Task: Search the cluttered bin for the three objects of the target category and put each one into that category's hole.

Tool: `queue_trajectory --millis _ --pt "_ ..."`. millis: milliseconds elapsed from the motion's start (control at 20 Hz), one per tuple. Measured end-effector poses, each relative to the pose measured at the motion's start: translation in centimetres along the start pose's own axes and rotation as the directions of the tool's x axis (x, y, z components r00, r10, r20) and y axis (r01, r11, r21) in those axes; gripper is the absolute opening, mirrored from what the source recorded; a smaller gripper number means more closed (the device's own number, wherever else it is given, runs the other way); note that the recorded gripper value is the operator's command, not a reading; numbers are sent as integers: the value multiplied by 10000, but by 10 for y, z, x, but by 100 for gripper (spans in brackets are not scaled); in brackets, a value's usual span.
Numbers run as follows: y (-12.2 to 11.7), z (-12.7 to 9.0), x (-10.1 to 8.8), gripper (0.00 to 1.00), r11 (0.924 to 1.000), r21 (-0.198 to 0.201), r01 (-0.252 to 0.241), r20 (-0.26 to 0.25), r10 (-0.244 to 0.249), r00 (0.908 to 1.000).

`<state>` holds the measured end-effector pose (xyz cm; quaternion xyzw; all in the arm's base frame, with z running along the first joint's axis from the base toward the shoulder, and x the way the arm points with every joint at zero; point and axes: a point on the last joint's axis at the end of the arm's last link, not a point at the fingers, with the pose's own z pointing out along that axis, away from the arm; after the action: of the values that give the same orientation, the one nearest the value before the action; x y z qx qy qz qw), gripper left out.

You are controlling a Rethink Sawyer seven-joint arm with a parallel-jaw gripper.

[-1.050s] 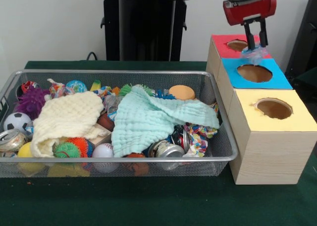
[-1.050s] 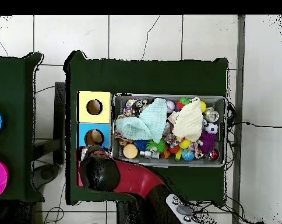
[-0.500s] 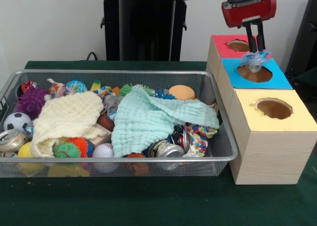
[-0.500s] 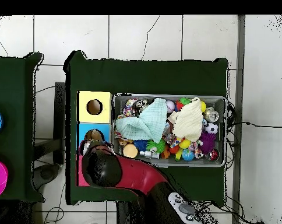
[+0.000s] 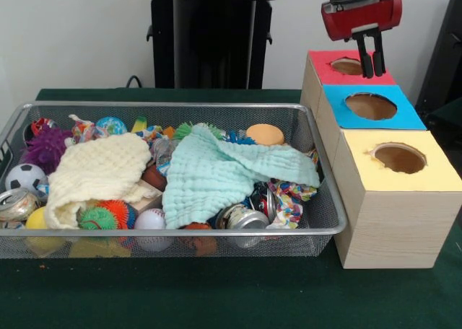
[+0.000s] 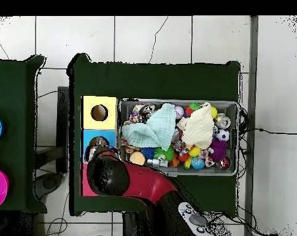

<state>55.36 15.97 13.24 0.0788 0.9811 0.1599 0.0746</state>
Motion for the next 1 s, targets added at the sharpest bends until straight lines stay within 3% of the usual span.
queue_trajectory --millis 400,850,900,1000 --pt "0 -2 -15 0 10000 93 -11 312 8 9995" --pt "-15 -6 -25 0 9948 863 534 455 -575 9973" --pt "-22 -9 -29 100 9919 1067 694 376 -738 9966" --pt "-24 -10 -31 100 9910 1119 733 358 -778 9963"
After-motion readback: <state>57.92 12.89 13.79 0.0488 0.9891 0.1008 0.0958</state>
